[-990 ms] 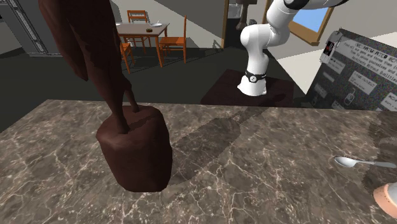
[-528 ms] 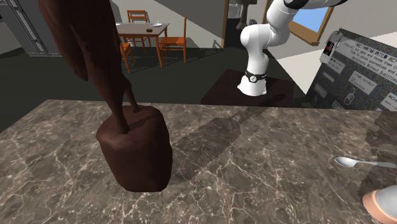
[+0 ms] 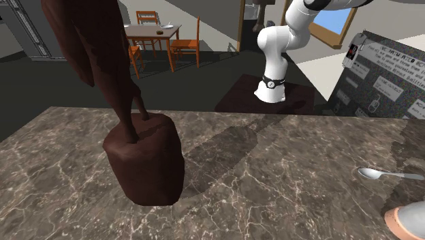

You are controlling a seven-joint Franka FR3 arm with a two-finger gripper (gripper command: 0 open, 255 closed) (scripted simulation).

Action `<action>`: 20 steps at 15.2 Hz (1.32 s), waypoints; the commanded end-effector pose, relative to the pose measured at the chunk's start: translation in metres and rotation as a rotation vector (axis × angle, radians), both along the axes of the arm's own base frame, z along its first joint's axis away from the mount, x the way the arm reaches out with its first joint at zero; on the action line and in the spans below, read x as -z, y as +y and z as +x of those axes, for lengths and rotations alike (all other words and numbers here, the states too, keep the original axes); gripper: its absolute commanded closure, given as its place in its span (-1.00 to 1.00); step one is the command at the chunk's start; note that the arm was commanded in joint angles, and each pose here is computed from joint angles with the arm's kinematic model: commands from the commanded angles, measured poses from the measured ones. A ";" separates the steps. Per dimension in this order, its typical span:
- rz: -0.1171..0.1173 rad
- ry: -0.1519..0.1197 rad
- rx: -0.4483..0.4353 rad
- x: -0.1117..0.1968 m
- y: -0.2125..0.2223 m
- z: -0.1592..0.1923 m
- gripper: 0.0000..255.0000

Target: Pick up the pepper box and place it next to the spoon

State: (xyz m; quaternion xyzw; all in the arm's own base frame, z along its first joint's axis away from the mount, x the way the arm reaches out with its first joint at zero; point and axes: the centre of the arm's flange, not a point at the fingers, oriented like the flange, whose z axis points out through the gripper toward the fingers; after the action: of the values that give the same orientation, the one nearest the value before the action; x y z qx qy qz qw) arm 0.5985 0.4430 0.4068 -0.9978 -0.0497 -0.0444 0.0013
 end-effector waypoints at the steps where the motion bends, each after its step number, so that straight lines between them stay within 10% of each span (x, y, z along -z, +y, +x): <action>1: 0.000 0.000 0.000 0.000 0.000 0.000 1.00; 2: 0.000 0.000 0.000 0.000 0.000 0.000 1.00; 3: 0.000 0.000 0.000 0.000 0.000 0.000 -1.00; 20: 0.000 0.000 0.000 -0.050 0.000 -0.004 -1.00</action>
State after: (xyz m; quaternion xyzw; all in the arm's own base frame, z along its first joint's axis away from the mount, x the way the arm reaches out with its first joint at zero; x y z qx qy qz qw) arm 0.5941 0.4426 0.4567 -0.9978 -0.0497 -0.0446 0.0015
